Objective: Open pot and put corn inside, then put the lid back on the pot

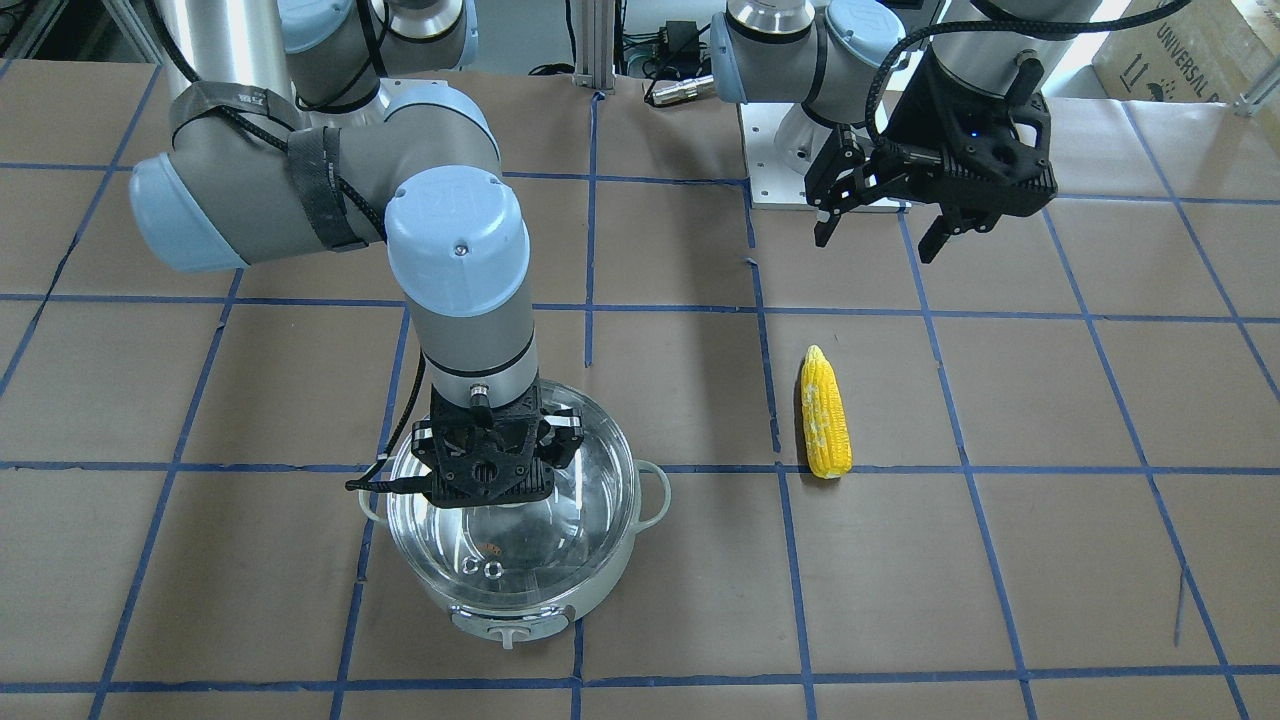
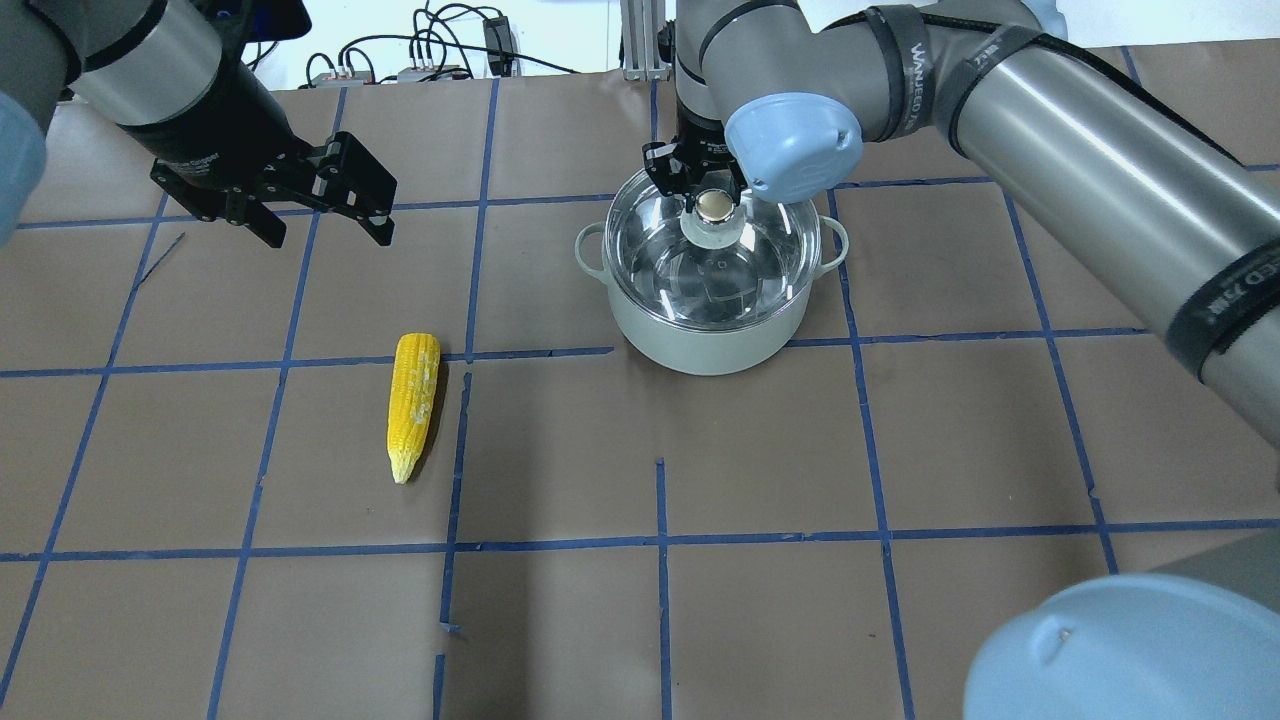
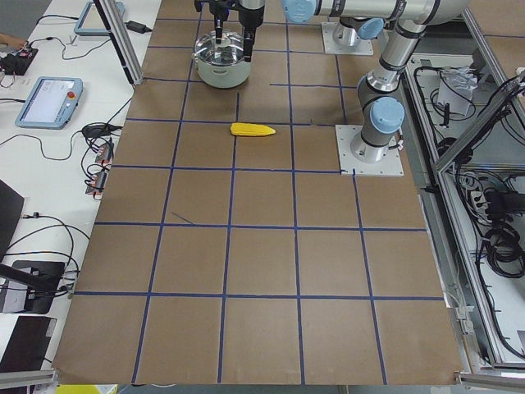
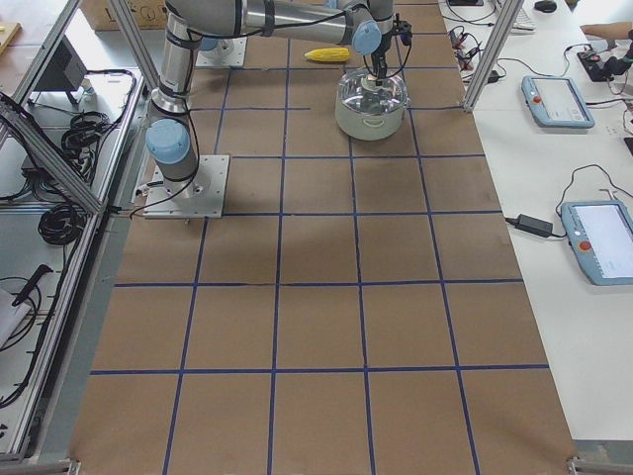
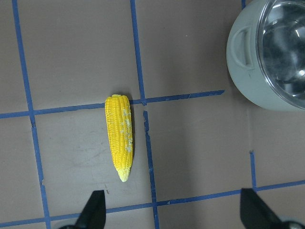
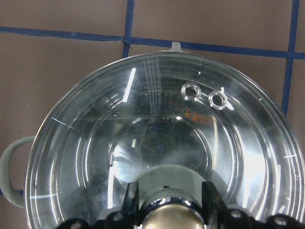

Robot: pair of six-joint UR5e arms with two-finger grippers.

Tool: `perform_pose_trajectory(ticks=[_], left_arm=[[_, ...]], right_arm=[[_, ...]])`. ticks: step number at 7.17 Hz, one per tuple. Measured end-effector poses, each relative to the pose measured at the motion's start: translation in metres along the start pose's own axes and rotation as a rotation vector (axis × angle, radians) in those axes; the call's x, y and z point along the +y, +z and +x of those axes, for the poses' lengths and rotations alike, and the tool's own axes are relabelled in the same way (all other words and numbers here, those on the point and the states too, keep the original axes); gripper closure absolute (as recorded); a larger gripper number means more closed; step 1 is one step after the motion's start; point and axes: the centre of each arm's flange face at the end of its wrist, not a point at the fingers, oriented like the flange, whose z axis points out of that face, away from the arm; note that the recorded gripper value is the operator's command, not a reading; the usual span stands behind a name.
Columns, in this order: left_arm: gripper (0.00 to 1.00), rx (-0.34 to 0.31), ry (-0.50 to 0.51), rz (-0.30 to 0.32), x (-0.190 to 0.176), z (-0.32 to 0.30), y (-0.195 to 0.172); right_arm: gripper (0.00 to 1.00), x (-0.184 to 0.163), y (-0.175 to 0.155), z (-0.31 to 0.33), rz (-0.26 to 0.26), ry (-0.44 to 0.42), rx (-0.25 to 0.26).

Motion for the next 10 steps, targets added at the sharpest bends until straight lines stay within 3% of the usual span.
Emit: perform_pose_trajectory(ticks=[3,5,7,10], left_arm=[[0.00,0.000,-0.001,0.001,0.000,-0.001,-0.001],[0.00,-0.005,0.034,0.020,-0.003,-0.004,0.007],[0.00,-0.011,0.082,0.034,-0.013,-0.022,0.040],[0.00,-0.020,0.072,0.046,-0.010,-0.074,0.105]], right_arm=[[0.70,-0.020,-0.038,0.017,-0.022,0.013,0.005],[0.71,-0.042,-0.065,0.064,-0.044,0.005,0.010],[0.71,-0.058,-0.092,0.122,-0.043,0.046,0.015],[0.71,-0.061,-0.120,0.178,-0.069,0.094,0.022]])
